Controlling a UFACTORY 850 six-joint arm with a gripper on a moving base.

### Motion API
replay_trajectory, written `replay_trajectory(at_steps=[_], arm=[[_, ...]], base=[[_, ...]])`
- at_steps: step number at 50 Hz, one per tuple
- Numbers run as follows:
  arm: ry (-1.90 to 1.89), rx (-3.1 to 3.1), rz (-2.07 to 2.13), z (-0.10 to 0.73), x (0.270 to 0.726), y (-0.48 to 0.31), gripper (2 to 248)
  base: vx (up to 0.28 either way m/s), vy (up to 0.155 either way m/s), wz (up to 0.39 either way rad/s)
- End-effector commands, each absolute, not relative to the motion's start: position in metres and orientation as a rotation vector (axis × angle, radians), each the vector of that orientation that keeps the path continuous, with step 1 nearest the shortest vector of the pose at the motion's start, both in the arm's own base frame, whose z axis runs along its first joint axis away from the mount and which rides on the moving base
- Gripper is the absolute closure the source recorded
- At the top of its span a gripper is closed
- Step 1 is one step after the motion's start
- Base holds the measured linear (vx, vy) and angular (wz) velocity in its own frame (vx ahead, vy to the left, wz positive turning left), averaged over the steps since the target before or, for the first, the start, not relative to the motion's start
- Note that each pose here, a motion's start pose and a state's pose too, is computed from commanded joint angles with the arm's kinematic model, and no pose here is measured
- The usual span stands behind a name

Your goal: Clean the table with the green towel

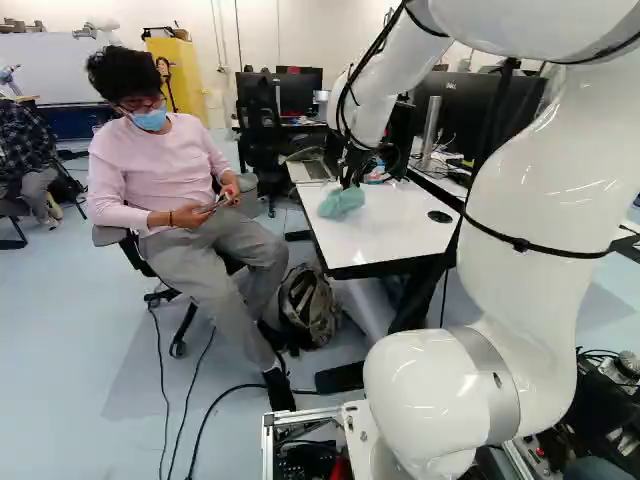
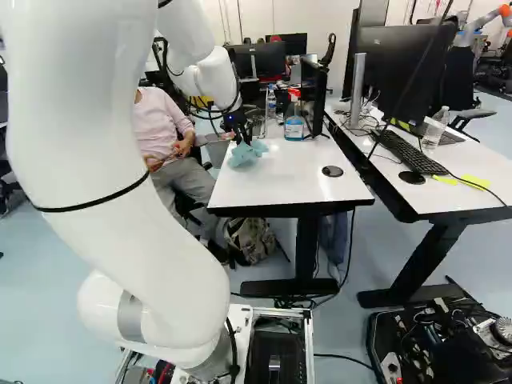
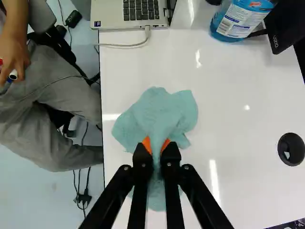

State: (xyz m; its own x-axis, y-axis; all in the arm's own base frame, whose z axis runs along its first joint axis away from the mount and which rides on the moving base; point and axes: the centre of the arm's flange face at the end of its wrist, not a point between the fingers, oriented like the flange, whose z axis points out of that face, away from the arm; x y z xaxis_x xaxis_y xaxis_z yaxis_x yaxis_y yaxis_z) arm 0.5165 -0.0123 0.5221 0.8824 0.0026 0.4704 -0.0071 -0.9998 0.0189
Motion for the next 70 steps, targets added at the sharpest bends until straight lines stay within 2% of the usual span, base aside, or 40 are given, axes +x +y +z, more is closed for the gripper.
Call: replay_trajectory(at_steps=[32,70], arm=[[0.028,3.038,0.741,0.521,0.462,-0.001,213],[0.028,3.038,0.741,0.521,0.463,-0.001,213]], base=[[0.000,0.000,0.000],[0.000,0.000,0.000]])
